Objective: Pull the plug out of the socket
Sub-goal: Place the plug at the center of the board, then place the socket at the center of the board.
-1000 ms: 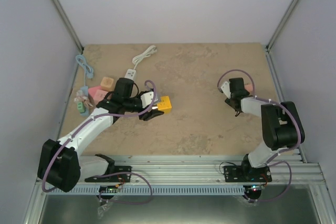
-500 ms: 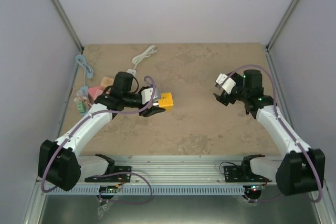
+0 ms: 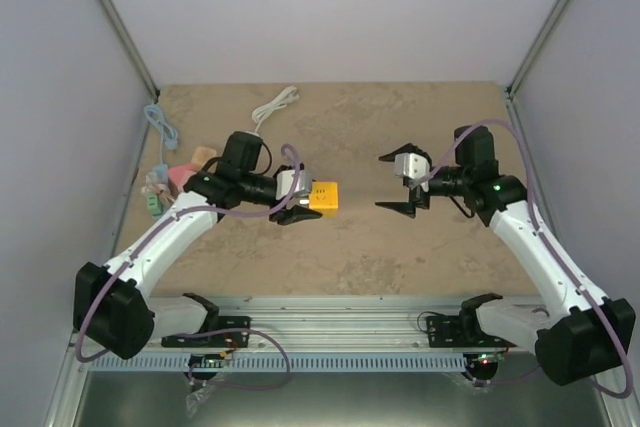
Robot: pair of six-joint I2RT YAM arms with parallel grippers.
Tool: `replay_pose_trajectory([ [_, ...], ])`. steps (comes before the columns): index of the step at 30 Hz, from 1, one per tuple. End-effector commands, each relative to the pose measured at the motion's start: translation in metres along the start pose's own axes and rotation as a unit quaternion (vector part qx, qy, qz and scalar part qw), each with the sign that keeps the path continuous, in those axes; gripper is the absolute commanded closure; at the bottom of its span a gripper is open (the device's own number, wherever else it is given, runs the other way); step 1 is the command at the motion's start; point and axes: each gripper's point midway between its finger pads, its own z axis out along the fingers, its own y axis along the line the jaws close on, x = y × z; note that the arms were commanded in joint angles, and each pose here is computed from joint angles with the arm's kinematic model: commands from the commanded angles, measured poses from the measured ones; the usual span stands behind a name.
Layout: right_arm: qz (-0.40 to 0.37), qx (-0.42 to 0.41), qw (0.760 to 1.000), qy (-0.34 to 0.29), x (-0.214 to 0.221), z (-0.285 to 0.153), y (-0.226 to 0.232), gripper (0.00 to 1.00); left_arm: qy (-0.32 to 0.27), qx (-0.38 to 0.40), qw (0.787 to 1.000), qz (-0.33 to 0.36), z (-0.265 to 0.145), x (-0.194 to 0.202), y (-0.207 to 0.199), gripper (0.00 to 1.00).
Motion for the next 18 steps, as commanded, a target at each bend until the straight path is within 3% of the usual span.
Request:
replay_pose_trajectory([
  [1, 0.017, -0.047, 0.998, -0.04, -0.022, 0.012, 0.008, 0.02, -0.016, 0.027, 0.999, 0.025, 0.008, -0.02, -0.008, 0.99],
  [18, 0.036, -0.109, 0.992, -0.059, -0.027, 0.052, 0.032, 0.02, -0.037, 0.024, 0.999, -0.017, 0.026, -0.042, 0.013, 1.0],
])
